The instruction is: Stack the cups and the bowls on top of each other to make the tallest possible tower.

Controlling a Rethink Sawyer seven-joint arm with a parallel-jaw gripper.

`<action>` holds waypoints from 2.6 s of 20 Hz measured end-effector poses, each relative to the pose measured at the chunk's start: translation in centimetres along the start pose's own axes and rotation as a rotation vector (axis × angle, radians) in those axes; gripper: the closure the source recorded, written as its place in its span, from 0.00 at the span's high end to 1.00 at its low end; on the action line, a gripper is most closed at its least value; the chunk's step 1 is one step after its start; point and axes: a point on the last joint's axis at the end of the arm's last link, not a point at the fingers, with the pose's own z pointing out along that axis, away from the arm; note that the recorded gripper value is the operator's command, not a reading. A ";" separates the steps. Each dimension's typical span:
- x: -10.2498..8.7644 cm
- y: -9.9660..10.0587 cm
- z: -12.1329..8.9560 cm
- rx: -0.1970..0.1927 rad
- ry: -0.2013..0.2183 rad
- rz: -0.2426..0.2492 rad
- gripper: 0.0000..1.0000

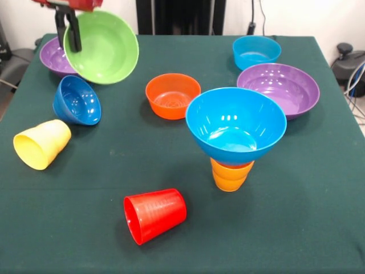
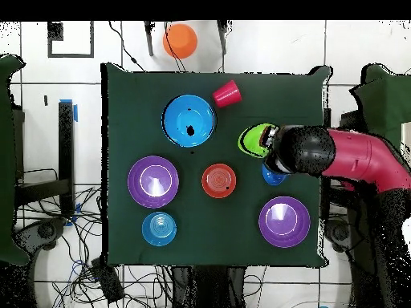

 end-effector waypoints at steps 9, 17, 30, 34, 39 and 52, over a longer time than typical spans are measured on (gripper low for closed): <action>-1.1 1.3 -6.2 -0.006 0.005 0.024 0.00; -1.3 3.2 -7.1 -0.017 0.020 0.008 0.00; -0.5 8.2 -7.3 -0.035 0.025 -0.052 0.00; -0.3 9.6 -7.4 -0.066 0.028 -0.049 0.00; -0.2 11.0 -6.7 -0.131 0.010 -0.022 0.00; 1.6 14.5 -0.3 -0.350 -0.032 0.078 0.00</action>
